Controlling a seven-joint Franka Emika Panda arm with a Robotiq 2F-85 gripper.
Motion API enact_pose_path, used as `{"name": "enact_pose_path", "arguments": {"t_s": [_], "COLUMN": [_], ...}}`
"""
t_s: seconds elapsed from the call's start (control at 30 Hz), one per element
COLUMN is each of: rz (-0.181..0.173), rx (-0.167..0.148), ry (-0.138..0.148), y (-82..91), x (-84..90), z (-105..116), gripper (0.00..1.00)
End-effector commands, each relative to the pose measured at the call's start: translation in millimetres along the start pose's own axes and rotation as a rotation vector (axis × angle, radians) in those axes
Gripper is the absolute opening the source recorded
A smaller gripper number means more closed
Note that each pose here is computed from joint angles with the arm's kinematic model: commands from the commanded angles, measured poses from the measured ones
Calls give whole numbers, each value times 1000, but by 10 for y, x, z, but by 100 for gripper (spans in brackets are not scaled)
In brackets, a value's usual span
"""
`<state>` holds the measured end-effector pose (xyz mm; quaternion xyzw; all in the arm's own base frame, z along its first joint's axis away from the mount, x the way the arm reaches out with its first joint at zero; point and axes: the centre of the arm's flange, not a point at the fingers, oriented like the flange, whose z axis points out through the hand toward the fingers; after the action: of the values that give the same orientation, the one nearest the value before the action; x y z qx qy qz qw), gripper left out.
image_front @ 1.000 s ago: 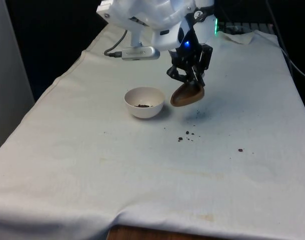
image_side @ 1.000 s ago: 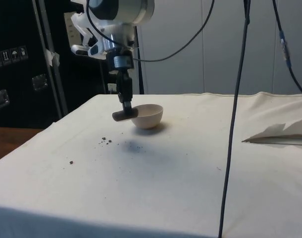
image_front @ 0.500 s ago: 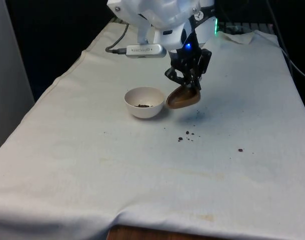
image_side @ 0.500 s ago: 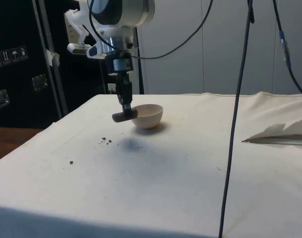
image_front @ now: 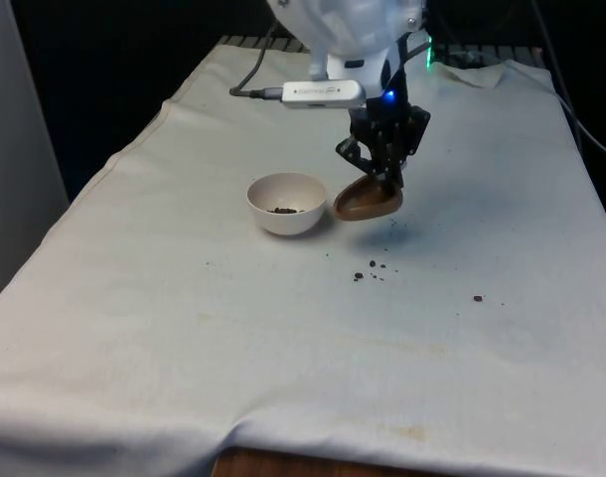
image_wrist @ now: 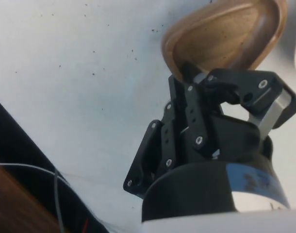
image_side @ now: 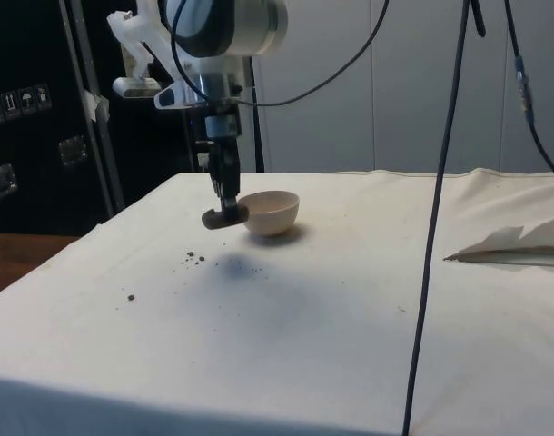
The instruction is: Pour the coffee beans from the cup into the bowl.
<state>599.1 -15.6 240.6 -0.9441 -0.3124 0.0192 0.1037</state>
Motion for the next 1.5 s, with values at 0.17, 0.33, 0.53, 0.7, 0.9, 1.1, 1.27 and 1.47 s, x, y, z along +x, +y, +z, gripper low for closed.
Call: {"name": "enact_pose_path", "arguments": {"t_s": [0.17,0.33,0.53,0.7,0.9,1.1,1.27,1.47], "rz": [-1,-2,-3,-10,-16,-24,-29,-43], "rx": [-38,-61,-76,-93,-103,-169,-204,-242], "ry": [-13,-25,-43,-56,-61,-55,-52,-36], "y": [-128,-222,-291,-320,-318,-343,-367,-367], "x": [109,195,250,282,297,326,343,346], "z": [36,87,179,246,269,317,348,409], "gripper": [0,0,0,0,0,0,0,0]}}
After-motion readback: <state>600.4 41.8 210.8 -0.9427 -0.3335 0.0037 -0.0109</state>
